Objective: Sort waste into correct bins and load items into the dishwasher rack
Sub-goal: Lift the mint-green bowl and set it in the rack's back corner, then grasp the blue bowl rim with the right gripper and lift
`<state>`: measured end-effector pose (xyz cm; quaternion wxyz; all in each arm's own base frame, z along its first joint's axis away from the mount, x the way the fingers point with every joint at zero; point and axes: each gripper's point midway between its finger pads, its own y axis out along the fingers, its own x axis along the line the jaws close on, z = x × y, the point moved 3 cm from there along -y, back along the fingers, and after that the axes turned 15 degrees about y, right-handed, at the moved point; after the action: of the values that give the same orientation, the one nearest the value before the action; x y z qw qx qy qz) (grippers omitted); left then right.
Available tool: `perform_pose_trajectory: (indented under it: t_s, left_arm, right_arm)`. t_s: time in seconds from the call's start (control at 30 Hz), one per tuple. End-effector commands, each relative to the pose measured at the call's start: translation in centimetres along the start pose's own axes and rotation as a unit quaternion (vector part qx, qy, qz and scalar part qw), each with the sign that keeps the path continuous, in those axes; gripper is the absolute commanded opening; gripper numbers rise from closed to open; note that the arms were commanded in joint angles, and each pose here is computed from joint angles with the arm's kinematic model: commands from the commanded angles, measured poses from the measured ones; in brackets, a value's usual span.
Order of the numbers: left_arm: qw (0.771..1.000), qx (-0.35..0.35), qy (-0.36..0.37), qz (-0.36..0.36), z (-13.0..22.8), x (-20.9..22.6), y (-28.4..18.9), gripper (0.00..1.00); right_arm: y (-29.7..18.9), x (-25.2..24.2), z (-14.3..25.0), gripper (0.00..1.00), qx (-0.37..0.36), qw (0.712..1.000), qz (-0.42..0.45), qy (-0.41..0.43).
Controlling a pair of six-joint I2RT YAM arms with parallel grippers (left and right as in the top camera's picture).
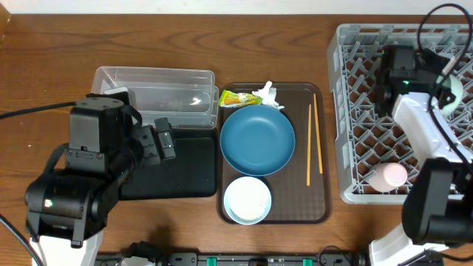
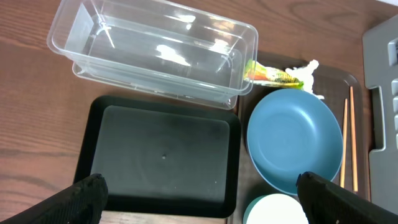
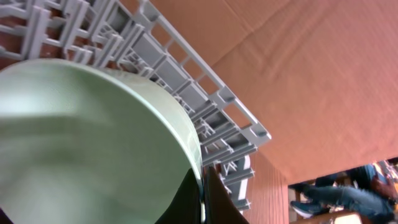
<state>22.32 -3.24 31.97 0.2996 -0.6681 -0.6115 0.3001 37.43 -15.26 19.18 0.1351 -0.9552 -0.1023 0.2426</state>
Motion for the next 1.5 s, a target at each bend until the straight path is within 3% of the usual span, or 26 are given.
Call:
perform_pose_trajectory:
  t_s: [0.0, 0.5, 0.57, 0.63, 0.73, 0.87, 0.93, 1.1, 1.23, 1.37, 1.47]
  left_arm:
    - [1.0, -0.005, -0.001, -0.007, -0.2, 0.3, -0.3, 1.0]
    - [1.0, -0.005, -0.001, -0.007, -0.2, 0.3, -0.3, 1.0]
    - [1.0, -0.005, -0.001, -0.007, -0.2, 0.3, -0.3, 1.0]
    - [1.0, -0.005, -0.001, -0.007, -0.2, 0.3, -0.3, 1.0]
    - [1.0, -0.005, -0.001, -0.007, -0.2, 0.3, -0.3, 1.0]
    - [1.0, -0.005, -0.001, -0.007, -0.2, 0.3, -0.3, 1.0]
    - [1.0, -0.005, -0.001, -0.007, -0.2, 0.3, -0.3, 1.0]
    - [1.0, -0.005, -0.001, -0.007, -0.2, 0.3, -0.3, 1.0]
    - [1.0, -0.005, -0.001, -0.007, -0.2, 0.3, -0.3, 1.0]
    - [1.0, -0.005, -0.001, -0.007, -0.2, 0.3, -0.3, 1.0]
    - [1.0, -0.005, -0.001, -0.007, -0.2, 0.3, -0.3, 1.0]
  right_arm:
    - [-0.9, 1.6, -0.2, 0.01, -0.029, 0.997, 0.009, -0.07]
    - [-4.8, 5.5, 1.1, 0.04, -0.061, 0.987, -0.039, -0.144]
    - [-5.1, 5.7, 1.3, 0.15, -0.063, 0.986, -0.043, -0.149]
    - [-5.6, 5.9, 1.4, 0.41, -0.065, 0.985, -0.049, -0.154]
    - [-6.3, 6.3, 1.6, 0.63, -0.068, 0.983, -0.06, -0.159]
    - [-7.2, 6.7, 1.5, 0.75, -0.067, 0.982, -0.086, -0.156]
    - [-7.9, 7.5, 1.7, 0.76, -0.057, 0.974, -0.129, -0.175]
    - [-13.1, 9.3, 2.4, 0.77, -0.029, 0.931, -0.301, -0.203]
    - [-20.6, 9.4, 4.2, 0.73, 0.043, 0.851, -0.49, -0.184]
    - [-27.7, 8.6, 7.6, 0.65, 0.168, 0.741, -0.627, -0.173]
    - [-29.3, 8.4, 10.8, 0.65, 0.25, 0.718, -0.626, -0.172]
